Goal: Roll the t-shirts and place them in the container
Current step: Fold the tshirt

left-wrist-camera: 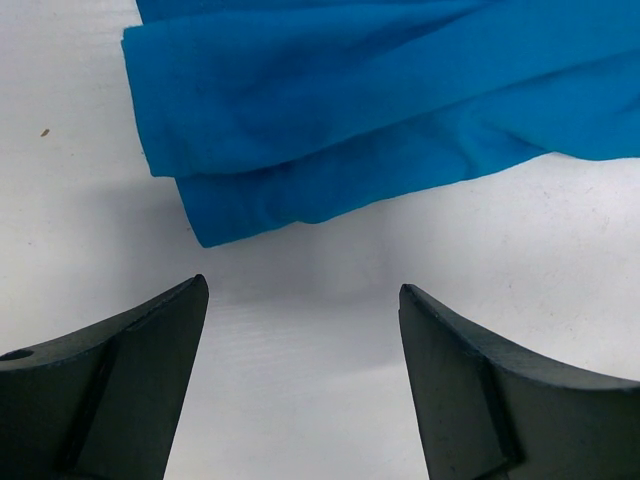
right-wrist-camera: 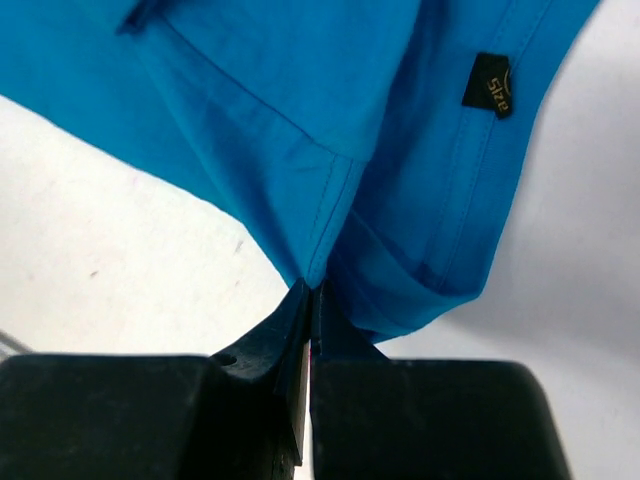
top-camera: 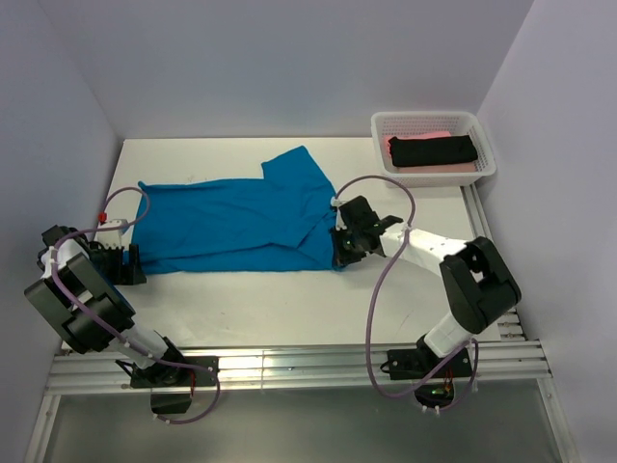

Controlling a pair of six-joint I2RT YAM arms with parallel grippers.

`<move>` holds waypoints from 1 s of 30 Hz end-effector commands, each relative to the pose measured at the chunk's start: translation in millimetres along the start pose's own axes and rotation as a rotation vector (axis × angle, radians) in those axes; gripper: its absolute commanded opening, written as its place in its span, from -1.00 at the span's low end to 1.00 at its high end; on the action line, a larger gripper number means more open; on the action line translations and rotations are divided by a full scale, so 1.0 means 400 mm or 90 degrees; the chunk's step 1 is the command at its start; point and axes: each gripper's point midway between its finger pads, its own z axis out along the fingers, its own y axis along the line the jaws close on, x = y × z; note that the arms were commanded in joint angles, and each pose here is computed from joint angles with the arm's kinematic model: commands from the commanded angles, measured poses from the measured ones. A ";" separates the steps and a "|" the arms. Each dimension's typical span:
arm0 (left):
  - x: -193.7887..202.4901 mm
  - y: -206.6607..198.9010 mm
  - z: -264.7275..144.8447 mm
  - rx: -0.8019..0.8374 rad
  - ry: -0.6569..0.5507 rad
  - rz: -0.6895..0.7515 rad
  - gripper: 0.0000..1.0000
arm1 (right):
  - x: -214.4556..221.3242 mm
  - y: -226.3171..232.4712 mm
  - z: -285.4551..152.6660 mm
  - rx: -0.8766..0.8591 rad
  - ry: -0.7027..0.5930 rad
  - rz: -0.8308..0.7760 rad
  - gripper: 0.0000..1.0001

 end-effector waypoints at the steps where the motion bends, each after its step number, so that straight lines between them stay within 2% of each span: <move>1: -0.033 -0.002 -0.013 0.018 -0.029 0.023 0.65 | -0.005 0.023 -0.055 -0.012 -0.007 0.016 -1.00; 6: -0.039 -0.010 -0.019 0.031 -0.034 0.029 0.64 | 0.002 0.005 -0.059 0.004 0.018 0.039 -1.00; 12: -0.038 -0.008 -0.023 0.019 -0.036 0.042 0.64 | -0.016 -0.069 -0.036 0.031 0.022 0.089 -0.99; 20: -0.040 -0.001 -0.020 0.010 -0.039 0.043 0.63 | -0.041 -0.119 0.007 0.049 0.032 0.126 -0.80; 25: -0.050 0.001 -0.028 0.008 -0.048 0.048 0.63 | -0.060 -0.127 -0.004 0.060 0.014 0.129 -0.77; 30: -0.053 0.000 -0.021 0.015 -0.056 0.049 0.51 | -0.097 -0.121 -0.036 0.063 -0.017 0.123 -0.60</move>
